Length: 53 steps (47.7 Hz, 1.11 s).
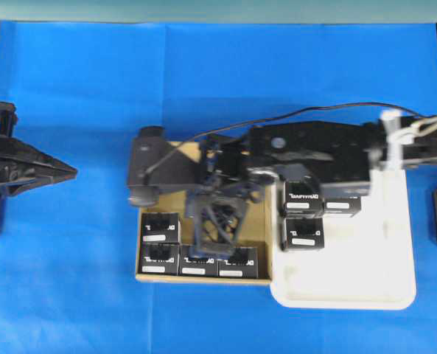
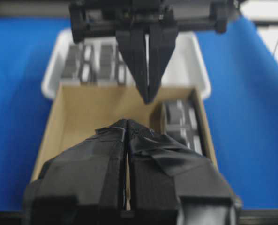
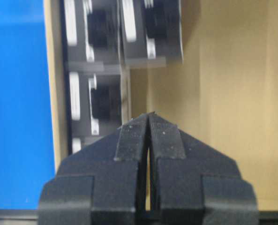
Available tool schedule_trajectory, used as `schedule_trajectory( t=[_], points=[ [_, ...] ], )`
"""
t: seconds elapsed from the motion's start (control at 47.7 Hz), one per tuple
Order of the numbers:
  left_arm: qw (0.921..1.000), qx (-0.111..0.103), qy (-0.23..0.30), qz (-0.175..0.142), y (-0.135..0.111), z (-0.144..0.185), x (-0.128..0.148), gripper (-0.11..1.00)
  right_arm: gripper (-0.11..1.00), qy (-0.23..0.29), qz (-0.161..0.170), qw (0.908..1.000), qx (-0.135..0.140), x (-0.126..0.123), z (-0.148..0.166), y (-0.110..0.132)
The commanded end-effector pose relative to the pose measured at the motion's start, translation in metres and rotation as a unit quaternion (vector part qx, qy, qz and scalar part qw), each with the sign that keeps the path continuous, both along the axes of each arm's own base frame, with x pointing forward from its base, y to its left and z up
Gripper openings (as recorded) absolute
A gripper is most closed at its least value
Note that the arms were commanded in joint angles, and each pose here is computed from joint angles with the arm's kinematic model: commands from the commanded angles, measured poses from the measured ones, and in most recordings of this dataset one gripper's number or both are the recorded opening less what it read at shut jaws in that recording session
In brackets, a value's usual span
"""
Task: Pick the box from inside the cardboard box.
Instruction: 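Move the right gripper over the cardboard box toward the right-side black boxes, then lower the open right gripper around a black box inside the cardboard box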
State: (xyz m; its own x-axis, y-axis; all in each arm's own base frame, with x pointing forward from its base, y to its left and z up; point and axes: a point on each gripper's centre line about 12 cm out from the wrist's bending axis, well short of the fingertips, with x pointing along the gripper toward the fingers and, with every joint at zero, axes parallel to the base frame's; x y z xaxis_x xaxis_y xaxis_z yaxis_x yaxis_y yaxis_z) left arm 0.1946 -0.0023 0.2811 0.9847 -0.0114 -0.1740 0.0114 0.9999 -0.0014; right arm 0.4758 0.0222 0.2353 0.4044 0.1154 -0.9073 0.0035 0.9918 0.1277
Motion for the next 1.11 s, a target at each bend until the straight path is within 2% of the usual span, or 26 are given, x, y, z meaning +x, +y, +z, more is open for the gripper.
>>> schedule_trajectory(
  t=[0.0,0.314,0.545,0.67,0.733,0.796,0.985,1.089],
  points=[
    [1.0,0.001,0.003,0.0,0.0,0.011,-0.003,-0.04,0.02,-0.001,0.005,1.0,-0.002,0.012,0.0,-0.001],
    [0.9997,0.0,0.025,0.001,0.001,0.016,-0.027,-0.04,0.02,0.024,0.022,0.9994,-0.008,0.034,-0.018,-0.002],
    [0.9995,0.001,0.031,0.001,0.001,0.015,-0.029,-0.04,0.03,0.041,0.027,0.9988,-0.008,0.042,-0.03,-0.001],
    [0.9995,0.001,0.031,0.001,0.001,0.014,-0.029,-0.04,0.09,0.039,0.03,0.9988,-0.009,0.049,-0.034,-0.002],
    [0.9995,0.001,0.032,0.002,0.001,0.014,-0.029,-0.04,0.16,0.03,0.031,0.9991,-0.008,0.053,-0.033,-0.002],
    [0.9994,0.001,0.034,0.001,0.001,0.013,-0.029,-0.04,0.27,0.027,0.033,0.9991,-0.009,0.056,-0.034,-0.002],
    [0.9994,0.001,0.034,0.001,0.001,0.013,-0.028,-0.04,0.8,0.041,0.049,0.9978,-0.017,0.058,-0.052,-0.007],
    [0.9994,0.001,0.035,0.001,0.001,0.013,-0.028,-0.04,0.98,0.049,0.057,0.9969,-0.02,0.059,-0.061,-0.008]
  ],
)
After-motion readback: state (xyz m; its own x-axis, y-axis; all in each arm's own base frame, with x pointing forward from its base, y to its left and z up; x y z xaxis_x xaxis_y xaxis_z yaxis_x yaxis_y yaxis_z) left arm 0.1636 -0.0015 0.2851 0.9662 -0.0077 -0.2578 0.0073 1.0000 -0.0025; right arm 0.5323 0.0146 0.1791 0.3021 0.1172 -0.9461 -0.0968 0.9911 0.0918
